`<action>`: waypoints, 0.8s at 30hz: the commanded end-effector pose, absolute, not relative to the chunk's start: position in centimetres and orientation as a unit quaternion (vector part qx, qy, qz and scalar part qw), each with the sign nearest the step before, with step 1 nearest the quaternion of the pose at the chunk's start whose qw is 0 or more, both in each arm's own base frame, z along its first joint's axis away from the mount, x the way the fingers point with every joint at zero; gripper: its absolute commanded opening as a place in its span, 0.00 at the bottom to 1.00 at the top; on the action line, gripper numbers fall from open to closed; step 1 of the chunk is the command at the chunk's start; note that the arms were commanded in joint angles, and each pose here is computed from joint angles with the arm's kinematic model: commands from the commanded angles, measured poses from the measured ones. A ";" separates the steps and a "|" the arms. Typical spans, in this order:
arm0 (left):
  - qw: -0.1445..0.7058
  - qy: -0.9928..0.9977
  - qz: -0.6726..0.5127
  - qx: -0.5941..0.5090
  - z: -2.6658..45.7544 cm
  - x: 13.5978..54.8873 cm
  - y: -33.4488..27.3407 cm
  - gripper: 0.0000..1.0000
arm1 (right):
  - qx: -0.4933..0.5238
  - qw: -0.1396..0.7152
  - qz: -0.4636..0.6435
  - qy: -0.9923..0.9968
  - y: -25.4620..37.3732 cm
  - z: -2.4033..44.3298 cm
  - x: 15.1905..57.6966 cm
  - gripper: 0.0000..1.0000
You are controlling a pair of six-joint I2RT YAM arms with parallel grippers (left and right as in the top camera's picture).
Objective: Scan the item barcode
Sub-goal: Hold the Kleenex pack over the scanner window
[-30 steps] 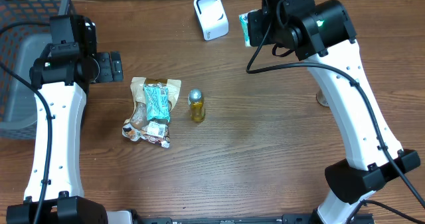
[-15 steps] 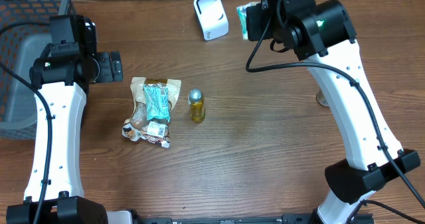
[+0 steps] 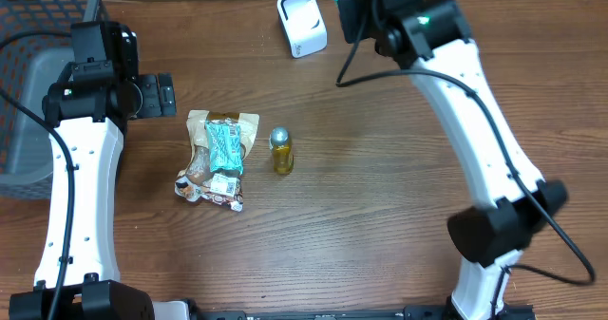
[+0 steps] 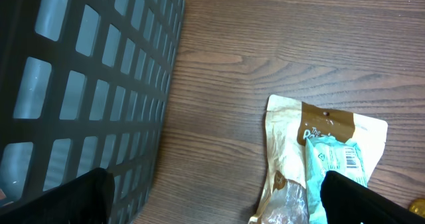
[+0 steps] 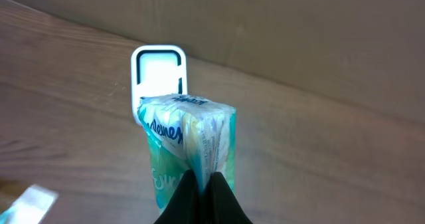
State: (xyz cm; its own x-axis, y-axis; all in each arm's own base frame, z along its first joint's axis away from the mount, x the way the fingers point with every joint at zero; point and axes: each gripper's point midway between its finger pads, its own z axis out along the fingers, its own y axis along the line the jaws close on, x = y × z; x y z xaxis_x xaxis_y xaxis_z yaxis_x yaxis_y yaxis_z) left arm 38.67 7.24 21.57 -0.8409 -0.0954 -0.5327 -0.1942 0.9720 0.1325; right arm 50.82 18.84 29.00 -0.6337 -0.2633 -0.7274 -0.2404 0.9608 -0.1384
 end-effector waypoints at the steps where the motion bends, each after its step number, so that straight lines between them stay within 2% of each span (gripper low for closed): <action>1: 0.291 0.950 0.096 -0.067 23.1 38.9 7.2 0.99 | -0.179 0.416 -0.047 0.891 19.5 27.8 52.9 0.04; 18: 0.291 0.950 0.096 -0.067 23.1 38.9 7.2 1.00 | -0.302 0.474 -0.146 0.814 25.9 20.0 60.5 0.04; 24: 0.291 0.950 0.096 -0.067 23.1 38.9 7.2 1.00 | -0.289 0.493 -0.198 0.796 25.3 18.8 62.5 0.04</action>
State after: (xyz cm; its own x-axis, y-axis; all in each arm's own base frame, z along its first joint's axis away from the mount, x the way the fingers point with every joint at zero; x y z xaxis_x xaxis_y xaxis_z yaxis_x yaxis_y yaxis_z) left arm 38.68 7.24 21.58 -0.8407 -0.0954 -0.5330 -0.1943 0.9720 0.1324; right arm 61.52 26.29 18.78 -0.3509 -0.6210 -0.7008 -0.3209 0.7829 -0.5330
